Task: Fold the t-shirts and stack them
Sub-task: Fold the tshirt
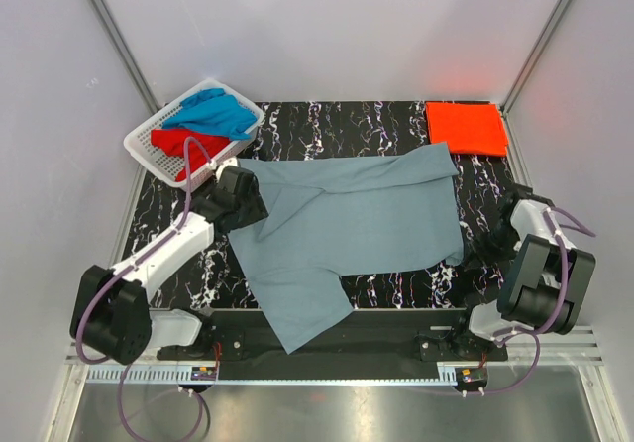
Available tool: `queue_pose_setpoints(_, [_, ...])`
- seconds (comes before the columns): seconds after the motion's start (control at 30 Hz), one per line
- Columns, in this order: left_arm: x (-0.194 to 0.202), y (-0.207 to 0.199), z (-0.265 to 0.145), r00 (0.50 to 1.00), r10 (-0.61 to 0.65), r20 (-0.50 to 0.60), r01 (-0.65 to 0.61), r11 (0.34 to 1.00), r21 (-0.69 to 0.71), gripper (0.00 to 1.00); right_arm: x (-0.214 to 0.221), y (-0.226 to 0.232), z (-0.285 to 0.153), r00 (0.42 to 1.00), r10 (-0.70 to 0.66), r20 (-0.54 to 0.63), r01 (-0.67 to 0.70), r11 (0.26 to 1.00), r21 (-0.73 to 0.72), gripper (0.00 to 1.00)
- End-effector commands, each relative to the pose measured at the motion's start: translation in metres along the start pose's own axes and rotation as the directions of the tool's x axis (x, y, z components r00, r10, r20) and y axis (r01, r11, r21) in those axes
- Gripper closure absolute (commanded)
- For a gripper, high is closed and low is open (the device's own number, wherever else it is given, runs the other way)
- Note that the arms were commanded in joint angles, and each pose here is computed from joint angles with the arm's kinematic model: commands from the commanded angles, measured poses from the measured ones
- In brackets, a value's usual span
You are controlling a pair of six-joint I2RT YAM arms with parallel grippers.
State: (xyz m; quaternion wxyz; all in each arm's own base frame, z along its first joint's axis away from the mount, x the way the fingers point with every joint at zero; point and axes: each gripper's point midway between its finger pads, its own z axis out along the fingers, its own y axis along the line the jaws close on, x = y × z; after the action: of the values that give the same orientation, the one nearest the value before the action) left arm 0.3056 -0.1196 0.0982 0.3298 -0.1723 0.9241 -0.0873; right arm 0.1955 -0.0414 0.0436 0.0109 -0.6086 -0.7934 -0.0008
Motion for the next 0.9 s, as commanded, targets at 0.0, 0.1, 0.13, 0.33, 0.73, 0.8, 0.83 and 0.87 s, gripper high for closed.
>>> queue_pose_setpoints(0.0, [0.014,-0.006,-0.005,0.999,-0.039,-0.027,0.041,0.997,0.064,0.48,0.013,0.007,0.006,0.999,-0.022,-0.045,0.019,0.998,-0.052,0.73])
queue_pose_setpoints(0.1, [0.024,-0.005,-0.001,0.997,-0.048,-0.052,0.051,0.996,0.068,0.48,0.022,0.014,0.017,0.996,-0.018,-0.087,0.011,0.997,-0.077,0.73])
queue_pose_setpoints(0.13, [0.027,-0.003,0.001,0.997,-0.047,-0.061,0.051,0.997,0.062,0.48,0.026,0.016,0.018,0.995,-0.023,-0.099,0.015,0.997,-0.081,0.73])
queue_pose_setpoints(0.33, [0.055,0.004,0.019,0.988,-0.073,-0.134,0.081,0.996,0.049,0.48,0.027,0.027,0.027,0.995,-0.007,-0.103,-0.003,0.995,-0.098,0.72])
queue_pose_setpoints(0.73, [0.082,0.031,0.048,0.981,-0.062,-0.182,0.05,0.996,-0.069,0.48,0.004,0.028,0.036,1.0,-0.016,0.012,0.017,0.998,-0.062,0.71])
queue_pose_setpoints(0.8, [0.087,0.037,0.051,0.98,-0.057,-0.189,0.041,0.995,-0.092,0.48,0.0,0.025,0.036,0.999,-0.026,0.032,0.027,0.999,-0.039,0.73])
queue_pose_setpoints(0.83, [0.089,0.039,0.052,0.979,-0.056,-0.196,0.037,0.994,-0.1,0.48,-0.01,0.018,0.038,0.996,-0.031,0.085,0.031,1.0,-0.001,0.74])
queue_pose_setpoints(0.87, [0.091,0.041,0.053,0.979,-0.058,-0.195,0.038,0.993,-0.109,0.48,-0.012,0.017,0.038,0.994,-0.035,0.1,0.034,0.999,0.01,0.76])
